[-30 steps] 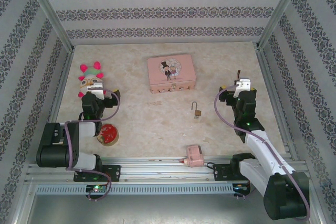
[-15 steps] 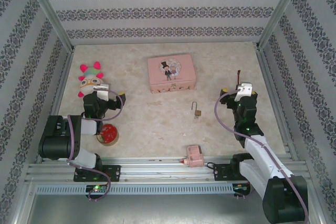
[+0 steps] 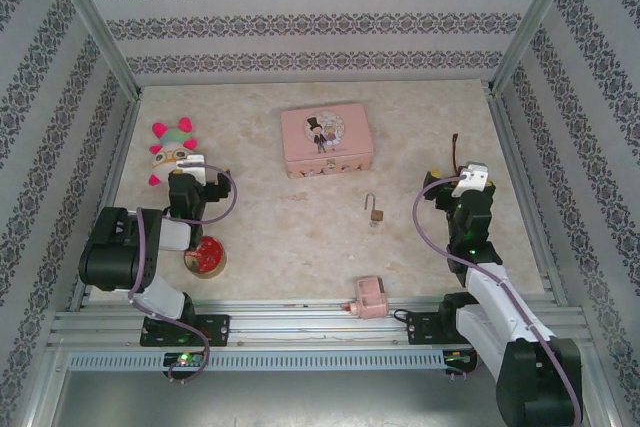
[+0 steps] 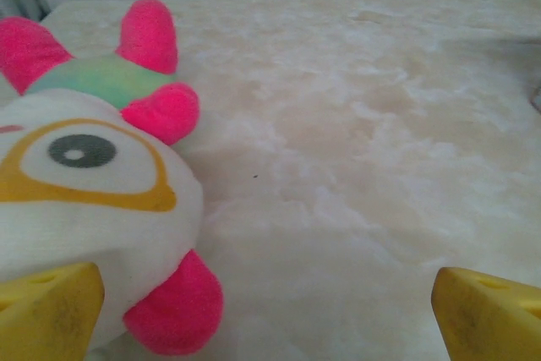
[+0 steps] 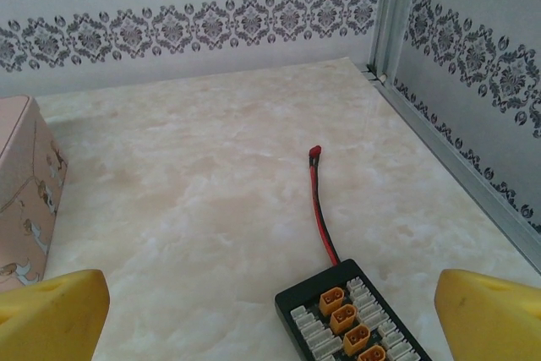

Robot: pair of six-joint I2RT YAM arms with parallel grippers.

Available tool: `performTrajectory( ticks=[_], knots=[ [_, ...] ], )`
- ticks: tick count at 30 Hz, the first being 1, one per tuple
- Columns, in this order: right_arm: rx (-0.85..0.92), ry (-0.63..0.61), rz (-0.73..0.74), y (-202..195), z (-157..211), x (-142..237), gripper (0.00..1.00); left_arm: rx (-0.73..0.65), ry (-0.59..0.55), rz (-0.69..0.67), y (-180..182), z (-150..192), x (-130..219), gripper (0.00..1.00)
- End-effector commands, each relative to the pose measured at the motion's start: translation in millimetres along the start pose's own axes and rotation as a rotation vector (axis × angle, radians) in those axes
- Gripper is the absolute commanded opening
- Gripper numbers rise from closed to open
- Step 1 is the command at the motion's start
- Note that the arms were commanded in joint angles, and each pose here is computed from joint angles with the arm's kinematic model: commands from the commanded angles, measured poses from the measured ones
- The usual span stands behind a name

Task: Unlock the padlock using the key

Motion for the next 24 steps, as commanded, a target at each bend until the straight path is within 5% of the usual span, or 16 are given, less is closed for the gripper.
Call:
performTrajectory(
  ticks=[1, 24],
  knots=[
    [-0.038, -0.035, 0.016, -2.9, 1.8, -1.5, 0.98, 0.019, -0.063, -0.081, 3.6, -5.2, 0.5, 0.99],
    [-0.021, -0.135, -0.190, 17.6, -6.1, -35.3, 0.98, -0.024, -0.004, 0.028, -6.5, -4.0, -3.4, 0.99]
  ],
)
Point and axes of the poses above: each hand's point on the last joint's axis, 136 mm out from that joint toward the fingers, its own x axis back along the fingers, its own y axis along the line the jaws close on, z = x × y, the point moved 9 cm from there along x, back along the fingers, and after that the axes turned 15 degrees about x, right-handed, at the moved point
